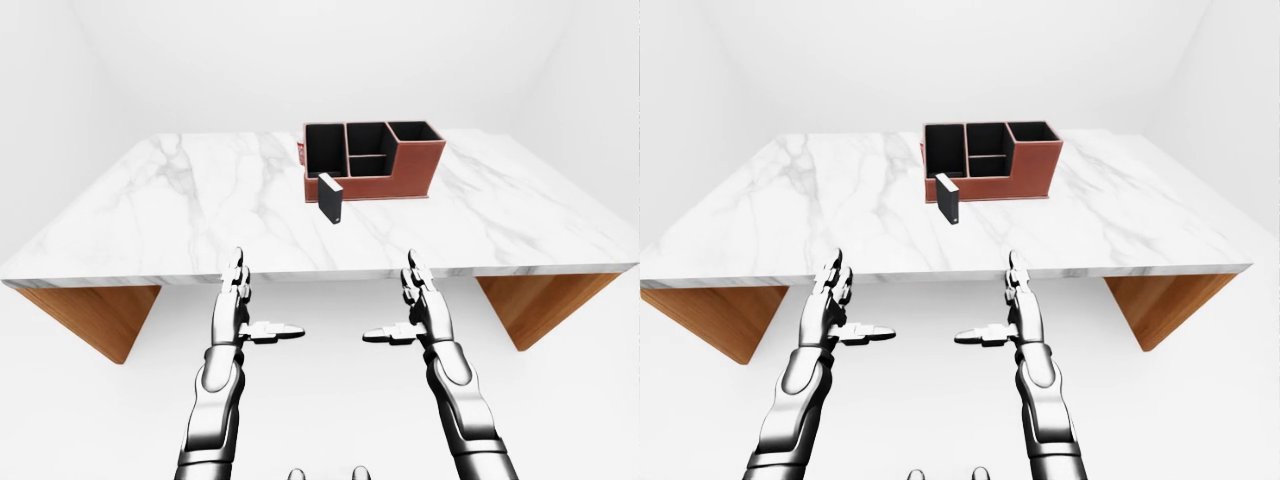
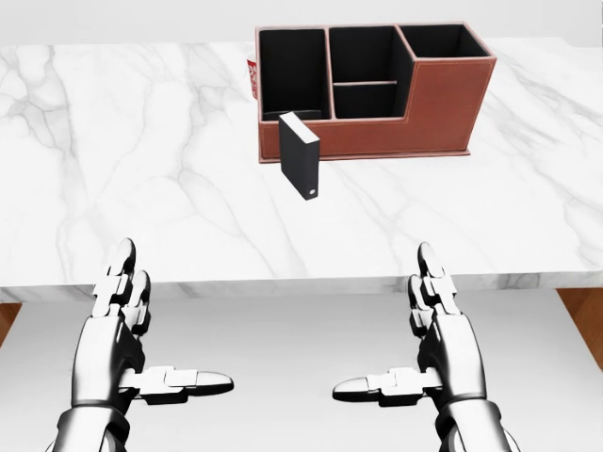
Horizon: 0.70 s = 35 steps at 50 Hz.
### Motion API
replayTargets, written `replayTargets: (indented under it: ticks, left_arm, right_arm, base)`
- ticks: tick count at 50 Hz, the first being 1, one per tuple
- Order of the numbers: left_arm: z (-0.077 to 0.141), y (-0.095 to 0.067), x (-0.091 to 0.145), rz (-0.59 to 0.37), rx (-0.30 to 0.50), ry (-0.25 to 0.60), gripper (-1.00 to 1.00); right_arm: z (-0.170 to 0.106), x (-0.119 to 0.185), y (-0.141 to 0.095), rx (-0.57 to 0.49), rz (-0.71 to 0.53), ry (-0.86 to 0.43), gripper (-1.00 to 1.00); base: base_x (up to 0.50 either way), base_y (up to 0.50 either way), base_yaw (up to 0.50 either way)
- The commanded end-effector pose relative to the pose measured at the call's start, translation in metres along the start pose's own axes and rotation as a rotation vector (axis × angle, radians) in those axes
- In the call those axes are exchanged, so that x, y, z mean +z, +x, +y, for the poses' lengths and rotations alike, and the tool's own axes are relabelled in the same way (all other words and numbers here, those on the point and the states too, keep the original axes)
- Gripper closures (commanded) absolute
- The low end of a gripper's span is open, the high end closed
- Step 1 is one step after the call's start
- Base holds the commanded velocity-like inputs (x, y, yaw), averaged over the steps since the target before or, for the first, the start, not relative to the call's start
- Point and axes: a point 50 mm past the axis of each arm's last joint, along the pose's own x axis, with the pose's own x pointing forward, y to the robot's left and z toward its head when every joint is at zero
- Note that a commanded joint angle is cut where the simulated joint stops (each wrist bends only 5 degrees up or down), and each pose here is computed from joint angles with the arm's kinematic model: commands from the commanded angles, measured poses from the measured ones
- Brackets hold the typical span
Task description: Pick up the book and place it in the right compartment of the caddy.
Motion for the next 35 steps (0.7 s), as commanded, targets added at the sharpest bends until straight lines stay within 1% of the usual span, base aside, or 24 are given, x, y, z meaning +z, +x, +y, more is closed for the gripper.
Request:
replayTargets:
  ticks: [1, 8, 13, 19, 23, 35]
  left_arm:
    - [-0.0002, -0.0007, -0.0008, 0.0, -0.001, 0.0, -1.0]
    - [-0.0005, -0.0002, -0.0003, 0.001, -0.001, -0.001, -1.0]
    - [-0.0006, -0.0004, -0.0008, 0.001, -0.002, -0.001, -1.0]
    - [-0.0005, -0.0008, -0.0005, 0.001, -0.002, -0.002, -1.0]
    - [-0.0006, -0.0005, -0.0001, 0.002, -0.002, -0.002, -1.0]
    - [-0.0011, -0.0008, 0.0007, 0.002, -0.003, 0.002, -1.0]
  right_arm:
    - [0.0005, -0.0005, -0.001, 0.003, 0.001, -0.005, -1.0]
    - [0.0017, -0.0011, -0.0009, 0.009, -0.001, -0.007, -1.0]
    - [0.0039, -0.0028, -0.0023, 0.022, -0.004, -0.033, -1.0]
    - [0.0039, 0.0003, -0.0021, 0.023, 0.0, -0.013, -1.0]
    - [0.0048, -0.0018, -0.0022, 0.027, 0.001, -0.024, -1.0]
    - [0.0059, -0.0047, -0.0029, 0.034, 0.007, -0.025, -1.0]
  base:
    - [0.0, -0.28, 0.0]
    - [0.0, -0.24, 0.0]
    - [0.0, -0.01, 0.0]
    - [0.0, 0.0, 0.0]
    - [0.0, 0.0, 0.0]
    - [0.21, -0.22, 0.0]
